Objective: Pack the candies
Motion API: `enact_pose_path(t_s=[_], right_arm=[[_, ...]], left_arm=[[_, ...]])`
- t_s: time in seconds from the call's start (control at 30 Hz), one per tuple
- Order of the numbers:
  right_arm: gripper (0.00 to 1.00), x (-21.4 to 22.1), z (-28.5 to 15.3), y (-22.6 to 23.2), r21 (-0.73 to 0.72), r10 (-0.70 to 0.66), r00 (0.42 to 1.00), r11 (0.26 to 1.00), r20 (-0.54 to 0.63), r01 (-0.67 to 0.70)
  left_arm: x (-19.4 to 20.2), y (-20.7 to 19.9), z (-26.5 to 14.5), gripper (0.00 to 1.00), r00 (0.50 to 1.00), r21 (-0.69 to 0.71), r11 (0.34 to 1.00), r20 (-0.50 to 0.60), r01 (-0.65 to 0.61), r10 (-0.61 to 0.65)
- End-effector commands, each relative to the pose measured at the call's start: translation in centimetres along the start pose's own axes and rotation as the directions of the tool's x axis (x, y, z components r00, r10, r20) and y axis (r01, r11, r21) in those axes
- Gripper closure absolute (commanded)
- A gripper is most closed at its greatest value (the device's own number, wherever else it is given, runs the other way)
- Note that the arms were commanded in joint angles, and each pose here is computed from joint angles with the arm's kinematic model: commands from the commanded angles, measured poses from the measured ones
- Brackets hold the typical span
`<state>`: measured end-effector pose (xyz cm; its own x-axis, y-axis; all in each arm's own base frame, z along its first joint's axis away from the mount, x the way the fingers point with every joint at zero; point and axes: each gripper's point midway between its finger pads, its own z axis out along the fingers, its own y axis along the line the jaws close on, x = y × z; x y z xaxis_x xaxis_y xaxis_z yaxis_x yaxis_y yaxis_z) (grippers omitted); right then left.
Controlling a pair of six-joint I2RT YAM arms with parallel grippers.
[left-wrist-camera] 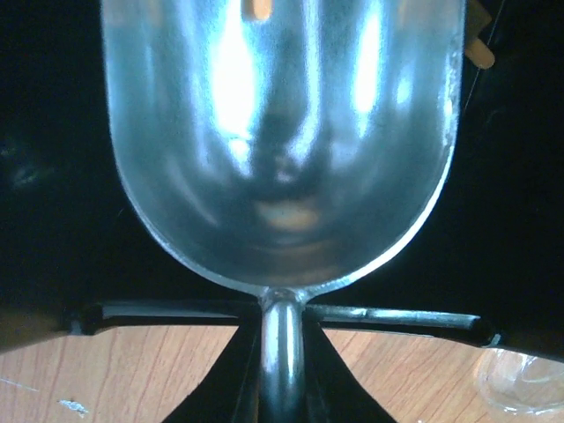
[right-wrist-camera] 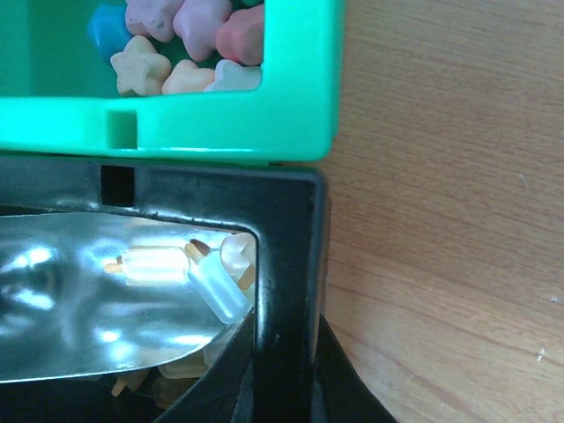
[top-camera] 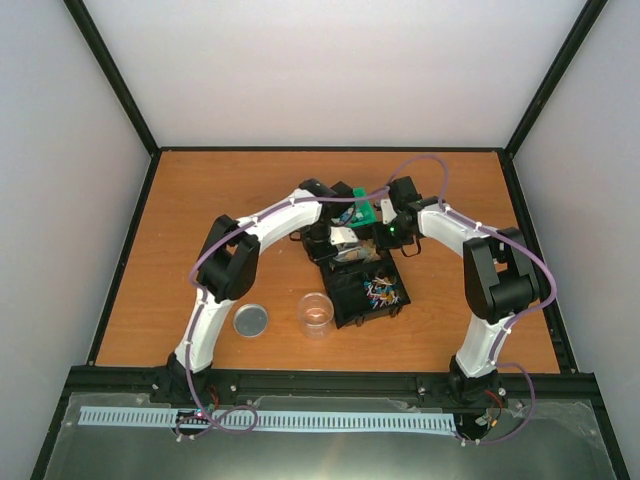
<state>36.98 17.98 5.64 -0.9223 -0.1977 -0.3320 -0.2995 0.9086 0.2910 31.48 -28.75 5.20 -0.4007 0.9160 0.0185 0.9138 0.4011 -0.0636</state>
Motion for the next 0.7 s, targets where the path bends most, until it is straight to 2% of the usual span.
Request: enact_pose_path(t_s=[0.0,0.23,0.43,0.53,0.67], right_arm=[[0.97,-1.4,-0.6,2.4,-0.099,-0.021,0.998,0.995,0.061,0.027],[0.97,-1.0,-0.6,2.3,-0.094,-0.037,0.998,0.995,0.059,0.042],[0.97,-0.7,-0.5,1.8,-0.074,-0.056,0.997,0.995,0.057,0.061],[0.97,-0.8,-0.6,1.3,-0.058,-0.058,0.996,0.996,0.061,0.062],[0.97,-1.1,-0.9,0.2,-0.034,-0.047,0.997,0.998,0.068,0.049]], left_arm=[[-5.3,1.0,0.1,0.99,0.968,-0.018,0.999,0.246,0.048,-0.042],[-9.5,0.5,-2.9,0.99,0.859,0.058,0.997,0.508,0.044,-0.067],[-10.3,0.3,-4.1,0.99,0.794,0.087,0.996,0.605,0.009,-0.06],[-9.6,0.7,-4.5,0.99,0.787,0.066,0.998,0.615,0.01,-0.049],[-8.1,1.1,-4.5,0.99,0.82,0.005,1.0,0.572,-0.014,0.009]])
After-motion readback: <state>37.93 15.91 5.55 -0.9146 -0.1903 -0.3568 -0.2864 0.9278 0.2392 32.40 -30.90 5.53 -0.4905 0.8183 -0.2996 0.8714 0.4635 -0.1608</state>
